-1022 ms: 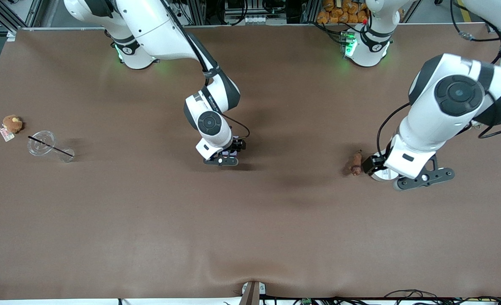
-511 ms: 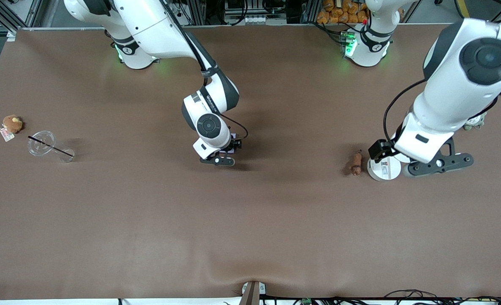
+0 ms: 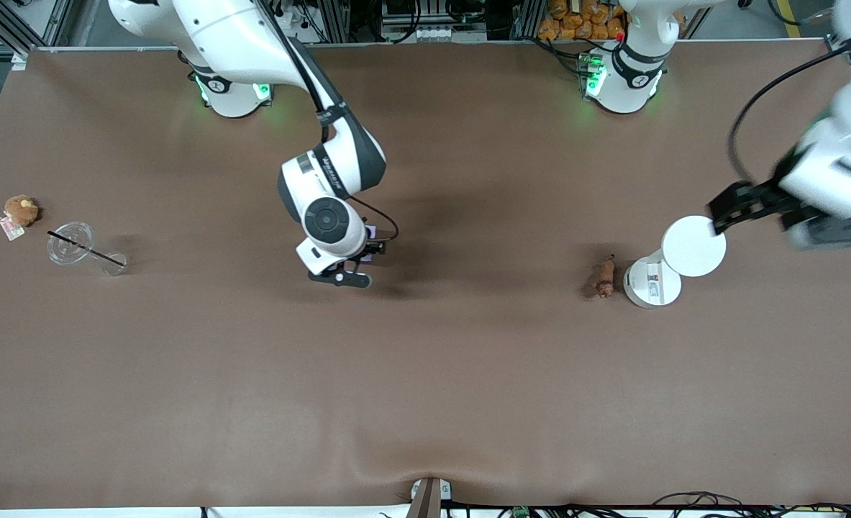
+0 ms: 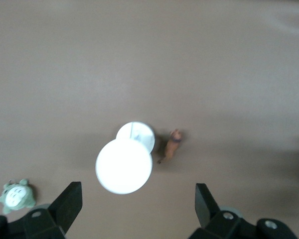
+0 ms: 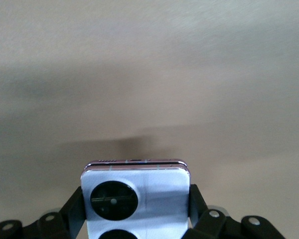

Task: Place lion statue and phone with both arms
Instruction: 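Retract the left gripper while the right gripper carries the phone away, then carry the phone with the right gripper beside the clear plastic cup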

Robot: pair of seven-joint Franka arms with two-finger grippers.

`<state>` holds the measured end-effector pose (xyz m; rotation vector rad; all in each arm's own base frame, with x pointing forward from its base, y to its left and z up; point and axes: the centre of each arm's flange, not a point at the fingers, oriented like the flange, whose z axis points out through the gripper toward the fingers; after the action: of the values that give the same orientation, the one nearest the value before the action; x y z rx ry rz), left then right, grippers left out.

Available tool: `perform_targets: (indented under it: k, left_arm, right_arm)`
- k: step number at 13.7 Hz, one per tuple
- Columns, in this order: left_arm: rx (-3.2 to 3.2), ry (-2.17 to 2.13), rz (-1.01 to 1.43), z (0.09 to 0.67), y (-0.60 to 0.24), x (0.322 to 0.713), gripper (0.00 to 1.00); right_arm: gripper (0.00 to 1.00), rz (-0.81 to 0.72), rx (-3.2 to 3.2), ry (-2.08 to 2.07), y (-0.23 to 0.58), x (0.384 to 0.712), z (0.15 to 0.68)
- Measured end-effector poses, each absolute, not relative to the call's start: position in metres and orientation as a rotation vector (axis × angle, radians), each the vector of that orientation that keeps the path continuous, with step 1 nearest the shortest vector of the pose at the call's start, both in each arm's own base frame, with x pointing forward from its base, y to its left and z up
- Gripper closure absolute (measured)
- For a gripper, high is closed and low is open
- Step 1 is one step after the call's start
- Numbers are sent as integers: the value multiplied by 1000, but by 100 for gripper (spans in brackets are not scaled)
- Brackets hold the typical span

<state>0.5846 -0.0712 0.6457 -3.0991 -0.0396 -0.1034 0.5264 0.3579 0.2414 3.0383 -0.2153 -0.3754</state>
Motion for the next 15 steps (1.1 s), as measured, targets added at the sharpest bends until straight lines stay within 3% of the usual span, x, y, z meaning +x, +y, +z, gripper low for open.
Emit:
perform_targets:
  k: [9,15]
  left_arm:
    - [-3085,-102,10,648,-36,522,0]
    - [-3083,-100,-38,643,-36,506,0]
  right_arm:
    - [16,-482,3029,-180,257,559,297]
    - [16,-522,3065,-147,205,561,304]
